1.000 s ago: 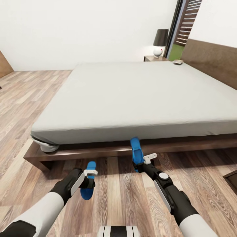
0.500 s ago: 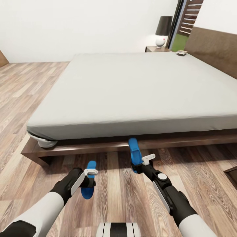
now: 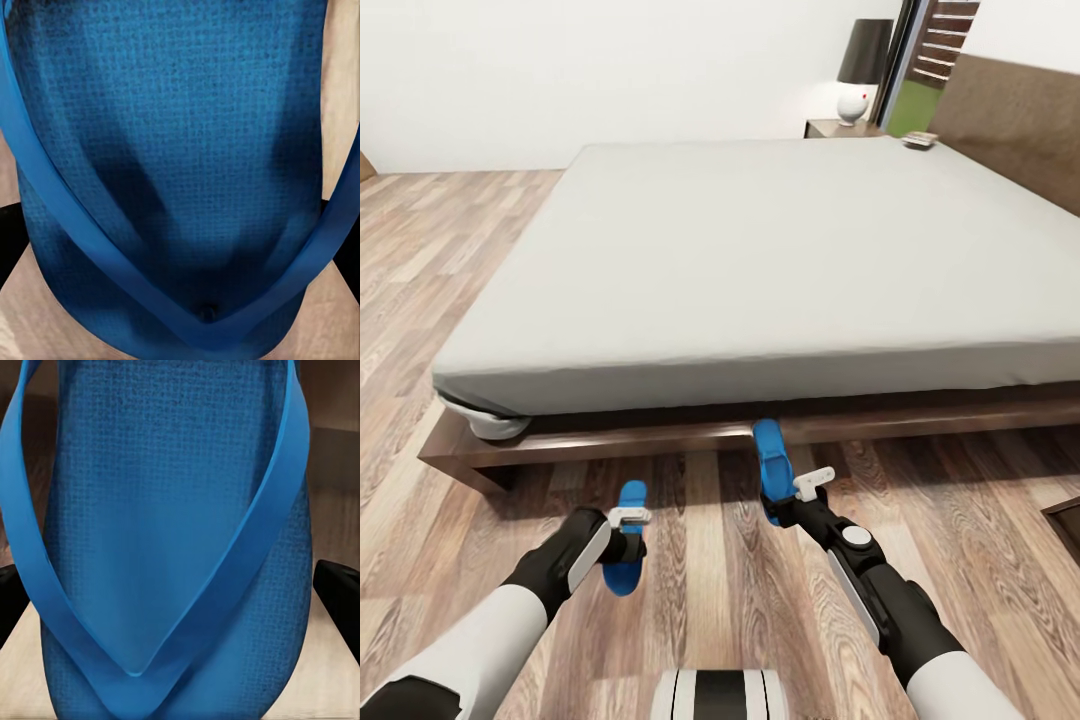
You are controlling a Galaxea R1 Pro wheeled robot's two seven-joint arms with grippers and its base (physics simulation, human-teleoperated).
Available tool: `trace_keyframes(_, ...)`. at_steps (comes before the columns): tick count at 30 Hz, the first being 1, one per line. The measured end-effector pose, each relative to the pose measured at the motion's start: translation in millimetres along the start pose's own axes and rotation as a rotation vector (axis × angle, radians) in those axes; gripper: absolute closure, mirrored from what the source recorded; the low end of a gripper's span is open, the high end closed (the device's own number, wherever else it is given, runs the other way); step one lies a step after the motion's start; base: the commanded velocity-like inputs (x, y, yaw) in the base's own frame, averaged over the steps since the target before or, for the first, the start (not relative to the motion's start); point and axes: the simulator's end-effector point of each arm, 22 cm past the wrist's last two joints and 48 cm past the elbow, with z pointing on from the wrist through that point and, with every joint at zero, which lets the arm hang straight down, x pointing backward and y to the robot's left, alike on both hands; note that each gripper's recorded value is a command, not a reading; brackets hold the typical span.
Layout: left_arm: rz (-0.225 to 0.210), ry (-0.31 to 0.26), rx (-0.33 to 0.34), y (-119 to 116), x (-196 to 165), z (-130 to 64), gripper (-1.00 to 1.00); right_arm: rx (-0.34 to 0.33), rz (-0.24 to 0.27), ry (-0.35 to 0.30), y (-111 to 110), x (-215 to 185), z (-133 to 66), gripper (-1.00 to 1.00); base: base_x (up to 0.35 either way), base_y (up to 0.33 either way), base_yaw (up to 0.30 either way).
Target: In the bedroom, move the book from the bed onto either nightstand, and place the two sandals side by side next to the bed.
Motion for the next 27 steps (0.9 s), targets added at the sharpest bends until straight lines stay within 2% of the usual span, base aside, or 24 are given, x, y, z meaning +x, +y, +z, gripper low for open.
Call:
trace_keyframes(6, -0.003, -0.027, 0.001, 0, -6, 2.5, 1.00, -0.001, 0.003, 0.006, 0, 4, 1.9, 1.00, 0.000, 0.000, 0.000)
trace_keyframes(17, -0.003, -0.033, -0.001, 0, -8, 2.1, 1.00, -0.001, 0.004, 0.013, 0, 8, 1.0, 1.00, 0.000, 0.000, 0.000)
trace_keyframes(20, -0.003, -0.034, -0.002, 2, -8, 2.1, 1.00, 0.004, 0.003, 0.033, -5, 21, -2.3, 1.00, 0.000, 0.000, 0.000)
trace_keyframes(24, -0.002, -0.035, 0.000, 0, -8, 2.1, 1.00, 0.019, -0.018, 0.061, -23, 37, -10.2, 1.00, 0.000, 0.000, 0.000)
trace_keyframes(27, -0.002, -0.035, -0.001, 0, -8, 2.1, 1.00, 0.013, -0.020, 0.071, -25, 44, -12.6, 1.00, 0.000, 0.000, 0.000)
